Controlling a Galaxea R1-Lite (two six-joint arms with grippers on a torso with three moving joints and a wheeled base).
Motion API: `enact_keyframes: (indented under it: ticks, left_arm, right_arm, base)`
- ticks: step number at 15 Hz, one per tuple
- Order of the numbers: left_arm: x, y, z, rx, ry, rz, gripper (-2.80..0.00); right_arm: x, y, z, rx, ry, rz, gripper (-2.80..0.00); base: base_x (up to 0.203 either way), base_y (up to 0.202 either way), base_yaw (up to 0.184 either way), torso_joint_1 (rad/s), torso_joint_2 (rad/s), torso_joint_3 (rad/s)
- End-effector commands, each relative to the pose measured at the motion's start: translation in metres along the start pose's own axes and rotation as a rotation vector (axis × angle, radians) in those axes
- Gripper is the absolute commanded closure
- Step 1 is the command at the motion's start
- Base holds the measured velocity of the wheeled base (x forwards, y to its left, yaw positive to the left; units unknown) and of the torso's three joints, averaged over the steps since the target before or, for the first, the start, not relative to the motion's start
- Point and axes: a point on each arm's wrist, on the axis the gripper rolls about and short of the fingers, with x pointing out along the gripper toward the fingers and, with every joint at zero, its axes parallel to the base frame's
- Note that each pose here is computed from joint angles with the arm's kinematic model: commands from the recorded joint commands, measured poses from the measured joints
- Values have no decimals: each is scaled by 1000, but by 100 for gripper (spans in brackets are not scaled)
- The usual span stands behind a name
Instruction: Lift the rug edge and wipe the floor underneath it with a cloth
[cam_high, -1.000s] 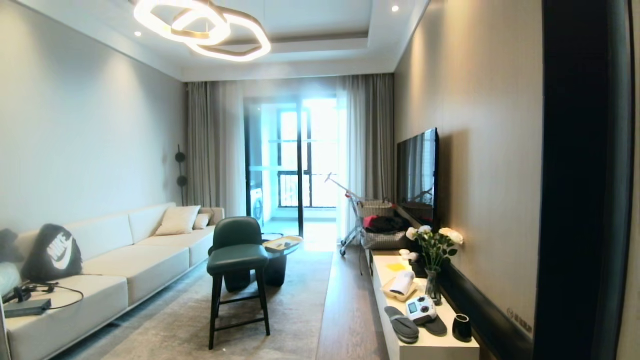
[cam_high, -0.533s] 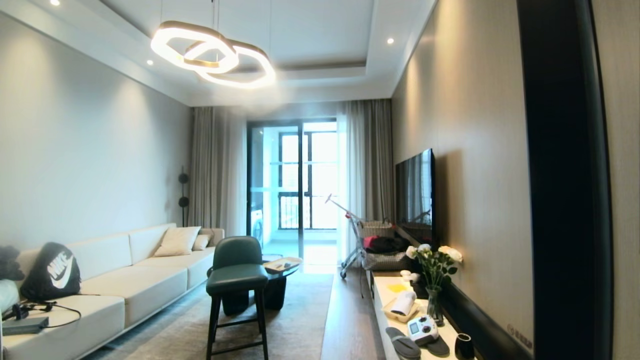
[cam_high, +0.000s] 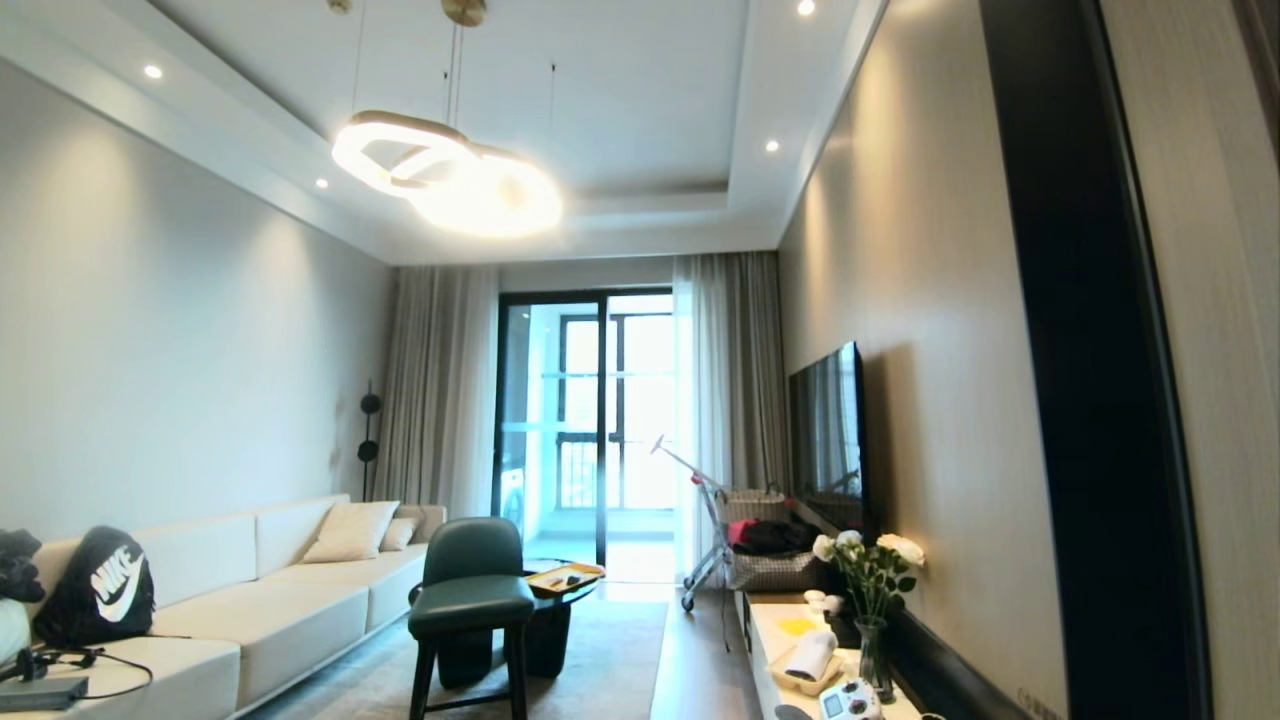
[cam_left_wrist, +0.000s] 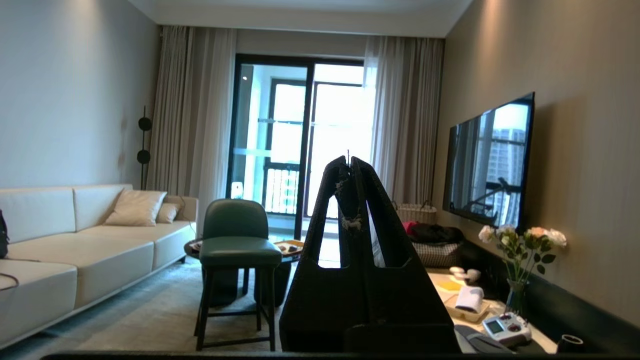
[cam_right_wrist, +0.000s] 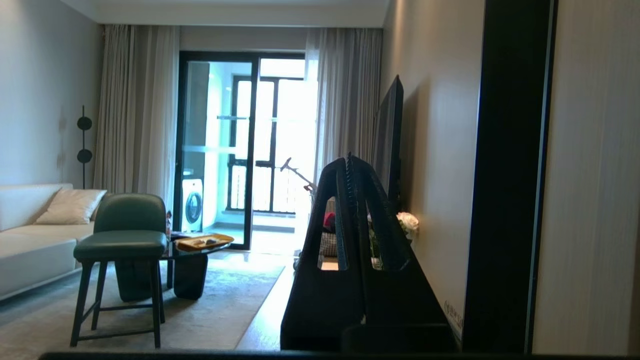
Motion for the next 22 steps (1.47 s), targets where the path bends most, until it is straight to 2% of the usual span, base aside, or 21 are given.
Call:
enact_keyframes:
  ticks: [1, 6, 12, 22]
  left_arm:
    - [0, 0, 0, -1, 0, 1, 0]
    - [0, 0, 0, -1, 0, 1, 0]
    - [0, 0, 0, -1, 0, 1, 0]
    - [0, 0, 0, -1, 0, 1, 0]
  right_arm:
    - [0, 0, 0, -1, 2, 1, 0]
    - [0, 0, 0, -51, 0, 4, 0]
    - [0, 0, 0, -24, 2, 2, 0]
    - [0, 0, 0, -22, 2, 4, 0]
  base:
    - [0, 0, 0, 2, 5, 195]
    - [0, 0, 0, 1, 0, 28]
    - [0, 0, 0, 0, 0, 0]
    - [0, 0, 0, 0, 0, 0]
